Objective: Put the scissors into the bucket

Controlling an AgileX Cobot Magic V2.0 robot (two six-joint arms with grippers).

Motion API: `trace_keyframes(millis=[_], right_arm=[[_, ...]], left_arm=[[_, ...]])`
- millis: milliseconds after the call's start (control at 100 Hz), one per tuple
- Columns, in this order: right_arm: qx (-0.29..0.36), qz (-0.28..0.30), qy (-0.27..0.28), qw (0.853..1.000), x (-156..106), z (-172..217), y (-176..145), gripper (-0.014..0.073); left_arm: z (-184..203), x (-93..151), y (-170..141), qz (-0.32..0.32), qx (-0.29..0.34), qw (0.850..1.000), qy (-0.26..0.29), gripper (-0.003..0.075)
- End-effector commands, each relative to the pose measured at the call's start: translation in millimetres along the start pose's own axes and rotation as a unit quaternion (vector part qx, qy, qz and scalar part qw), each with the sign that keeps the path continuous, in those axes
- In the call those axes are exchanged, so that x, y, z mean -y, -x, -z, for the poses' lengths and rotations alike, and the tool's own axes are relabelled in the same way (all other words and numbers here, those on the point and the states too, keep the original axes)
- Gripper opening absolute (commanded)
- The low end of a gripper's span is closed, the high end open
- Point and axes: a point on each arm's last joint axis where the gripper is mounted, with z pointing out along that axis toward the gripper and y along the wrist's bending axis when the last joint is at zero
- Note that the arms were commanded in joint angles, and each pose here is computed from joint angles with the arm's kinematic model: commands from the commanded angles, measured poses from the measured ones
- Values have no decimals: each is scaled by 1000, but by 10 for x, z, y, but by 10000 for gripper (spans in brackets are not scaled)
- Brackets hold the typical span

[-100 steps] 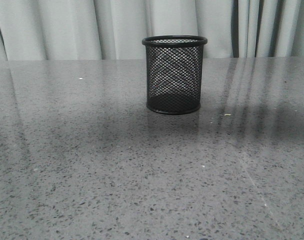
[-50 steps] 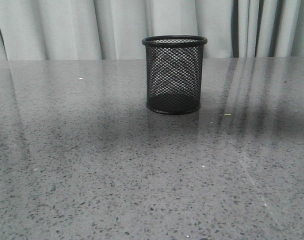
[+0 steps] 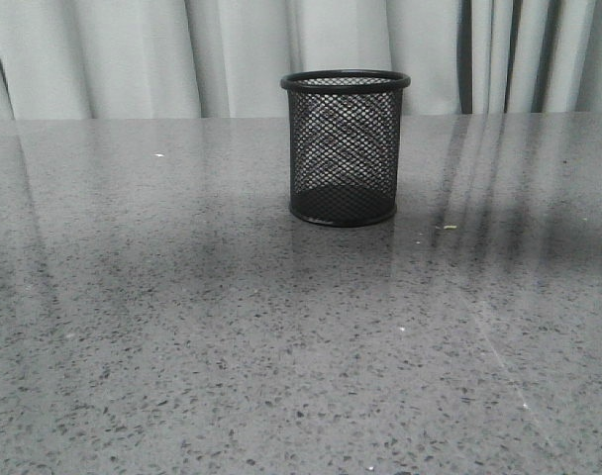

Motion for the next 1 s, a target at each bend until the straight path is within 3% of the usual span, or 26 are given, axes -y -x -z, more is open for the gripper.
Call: trace_keyframes(millis=[0,190,340,460,540,620,770,990], right_arm=[[39,26,-12,999,-153,124,235,-38],[6,65,-122,990,-197,306,454,-38],[-39,78,-176,981,-260,437,602,-38],[-113,68,-205,970,-205,441,651,-38],[-169,55,-202,963,-131,378,651,-38],[-179,47,-211,960,-69,317,680,-38],[-210,61,-269,938,58,235,647,-38],[-234,59,-253,937,119,43,593,-38]], left_arm=[[383,-53,43,60,38,995,65,501],[741,-145,-205,193,19,972,131,495],[959,-167,-368,250,0,953,172,456],[1079,-161,-426,274,0,943,190,427],[1103,-164,-445,282,3,940,191,420],[1113,-157,-442,285,7,940,188,420],[1107,-142,-438,287,7,941,179,420],[1099,-144,-434,288,10,941,176,420]])
